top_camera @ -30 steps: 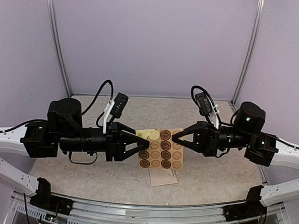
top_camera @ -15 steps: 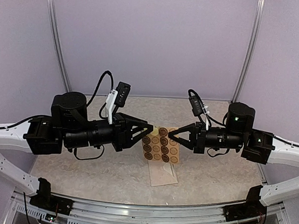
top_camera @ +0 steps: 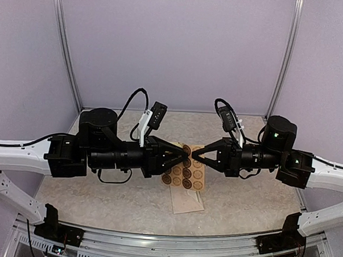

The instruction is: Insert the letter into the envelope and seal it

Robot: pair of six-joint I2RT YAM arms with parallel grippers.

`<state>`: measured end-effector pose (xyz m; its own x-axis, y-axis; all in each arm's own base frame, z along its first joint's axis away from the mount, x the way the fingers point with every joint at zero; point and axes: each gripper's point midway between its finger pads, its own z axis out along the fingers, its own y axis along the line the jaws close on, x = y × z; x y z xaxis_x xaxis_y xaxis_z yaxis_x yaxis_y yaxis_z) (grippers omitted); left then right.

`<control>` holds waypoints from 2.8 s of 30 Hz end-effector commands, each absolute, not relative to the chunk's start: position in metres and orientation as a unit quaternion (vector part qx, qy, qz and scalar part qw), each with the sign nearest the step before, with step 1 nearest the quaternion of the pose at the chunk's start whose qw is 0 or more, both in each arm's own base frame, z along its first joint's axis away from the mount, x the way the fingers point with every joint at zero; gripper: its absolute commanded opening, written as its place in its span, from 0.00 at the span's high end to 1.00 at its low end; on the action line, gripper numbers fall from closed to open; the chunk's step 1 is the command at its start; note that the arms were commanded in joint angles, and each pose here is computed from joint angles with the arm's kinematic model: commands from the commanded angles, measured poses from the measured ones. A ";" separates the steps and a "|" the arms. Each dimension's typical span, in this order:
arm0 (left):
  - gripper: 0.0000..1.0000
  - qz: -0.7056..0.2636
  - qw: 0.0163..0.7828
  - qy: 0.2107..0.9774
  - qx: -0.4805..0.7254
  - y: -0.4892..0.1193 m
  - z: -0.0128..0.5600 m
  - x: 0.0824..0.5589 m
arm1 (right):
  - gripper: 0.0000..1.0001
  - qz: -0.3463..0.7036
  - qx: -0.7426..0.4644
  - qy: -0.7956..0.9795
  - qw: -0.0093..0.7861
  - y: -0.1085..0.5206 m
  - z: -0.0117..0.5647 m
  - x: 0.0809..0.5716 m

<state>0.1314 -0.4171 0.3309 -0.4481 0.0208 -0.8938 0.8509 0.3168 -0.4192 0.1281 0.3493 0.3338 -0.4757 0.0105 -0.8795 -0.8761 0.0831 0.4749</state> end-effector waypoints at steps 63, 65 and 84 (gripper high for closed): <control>0.94 -0.589 0.361 0.650 0.317 -0.434 0.341 0.117 | 1.00 0.617 -0.392 0.578 0.364 0.352 0.340 0.106; 0.96 -0.589 0.361 0.651 0.316 -0.434 0.339 0.117 | 1.00 0.620 -0.392 0.572 0.367 0.350 0.344 0.104; 0.94 -0.590 0.355 0.660 0.300 -0.423 0.331 0.121 | 1.00 0.630 -0.391 0.554 0.378 0.342 0.353 0.098</control>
<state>0.1193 -0.4287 0.3369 -0.5587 -0.0283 -0.8289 0.8223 0.1118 -0.5580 0.1018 0.3499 0.3314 -0.4483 -0.0250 -0.8935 -0.8905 -0.0738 0.4489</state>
